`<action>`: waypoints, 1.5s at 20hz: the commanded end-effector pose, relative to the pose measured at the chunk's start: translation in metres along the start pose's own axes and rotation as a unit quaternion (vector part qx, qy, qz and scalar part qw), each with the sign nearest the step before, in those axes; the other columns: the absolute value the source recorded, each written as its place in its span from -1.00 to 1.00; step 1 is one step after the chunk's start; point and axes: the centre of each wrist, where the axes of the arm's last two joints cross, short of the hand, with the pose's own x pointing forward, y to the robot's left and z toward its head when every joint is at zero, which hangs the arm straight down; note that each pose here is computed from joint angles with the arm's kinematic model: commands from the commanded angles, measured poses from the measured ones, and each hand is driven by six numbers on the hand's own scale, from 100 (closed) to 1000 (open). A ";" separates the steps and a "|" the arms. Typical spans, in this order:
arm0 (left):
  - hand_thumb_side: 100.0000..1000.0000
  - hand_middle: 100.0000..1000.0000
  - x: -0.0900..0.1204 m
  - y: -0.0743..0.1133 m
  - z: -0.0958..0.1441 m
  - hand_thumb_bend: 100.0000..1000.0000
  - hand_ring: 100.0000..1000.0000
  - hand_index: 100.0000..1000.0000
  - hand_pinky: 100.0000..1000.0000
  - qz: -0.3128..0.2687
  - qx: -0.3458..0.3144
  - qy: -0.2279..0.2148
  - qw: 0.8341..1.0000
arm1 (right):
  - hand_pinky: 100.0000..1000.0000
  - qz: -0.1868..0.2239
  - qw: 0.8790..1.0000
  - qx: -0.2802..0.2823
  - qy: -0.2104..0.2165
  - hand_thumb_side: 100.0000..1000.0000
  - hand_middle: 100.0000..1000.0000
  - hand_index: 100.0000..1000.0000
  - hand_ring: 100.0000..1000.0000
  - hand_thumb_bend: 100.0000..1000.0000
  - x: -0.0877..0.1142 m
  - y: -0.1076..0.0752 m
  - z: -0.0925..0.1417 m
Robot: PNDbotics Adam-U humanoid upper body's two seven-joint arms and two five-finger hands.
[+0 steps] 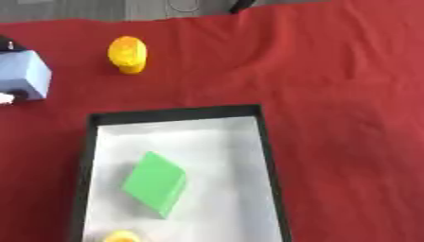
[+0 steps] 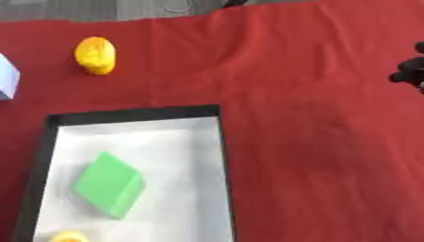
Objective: Pick up objects on the table and place them in the box.
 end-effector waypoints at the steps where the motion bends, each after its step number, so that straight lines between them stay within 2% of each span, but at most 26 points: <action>1: -1.00 -0.04 0.001 0.015 0.006 -0.90 0.24 0.44 0.48 -0.041 -0.048 -0.049 0.997 | 0.98 0.014 1.000 0.003 -0.001 0.32 0.31 0.68 0.43 -1.00 0.006 -0.004 0.000; 2: -1.00 -0.08 0.003 0.016 0.005 -0.88 0.18 0.40 0.44 -0.040 -0.043 -0.057 0.997 | 0.98 0.013 1.000 0.004 -0.001 0.31 0.31 0.68 0.43 -1.00 0.005 -0.004 0.000; 4: -1.00 -0.14 0.008 0.020 0.004 -0.68 0.12 0.33 0.39 -0.041 -0.026 -0.074 0.996 | 0.98 0.008 1.000 0.006 0.000 0.29 0.31 0.68 0.43 -1.00 0.006 -0.005 0.000; 8: -1.00 -0.19 0.018 0.023 0.000 -0.61 0.06 0.26 0.34 -0.051 0.004 -0.105 0.993 | 0.98 -0.002 1.000 0.015 0.002 0.25 0.31 0.68 0.43 -1.00 0.006 -0.005 0.000; 13: -1.00 -0.29 0.030 0.027 -0.005 -0.72 -0.05 0.16 0.27 -0.050 0.052 -0.138 0.988 | 0.98 -0.015 1.000 0.022 0.005 0.19 0.31 0.68 0.43 -1.00 0.007 -0.007 0.001; 16: -1.00 -0.32 0.044 0.032 -0.007 -0.77 -0.10 0.13 0.24 -0.043 0.075 -0.173 0.981 | 0.98 -0.022 0.999 0.023 0.008 0.17 0.32 0.68 0.44 -1.00 0.008 -0.009 0.003; 20: -1.00 -0.35 0.078 0.045 -0.004 -0.78 -0.13 0.11 0.21 -0.039 0.092 -0.243 0.965 | 0.98 -0.026 0.999 0.026 0.015 0.14 0.32 0.68 0.44 -1.00 0.009 -0.012 0.004; 24: -1.00 -0.35 0.122 0.056 0.007 -0.72 -0.13 0.10 0.20 -0.038 0.103 -0.309 0.945 | 0.98 -0.028 0.999 0.028 0.015 0.12 0.32 0.68 0.44 -1.00 0.012 -0.014 0.003; 30: -1.00 -0.32 0.194 0.052 0.030 -0.63 -0.11 0.10 0.19 -0.058 0.092 -0.391 0.914 | 0.98 -0.029 0.999 0.035 0.016 0.12 0.32 0.68 0.44 -1.00 0.014 -0.014 0.001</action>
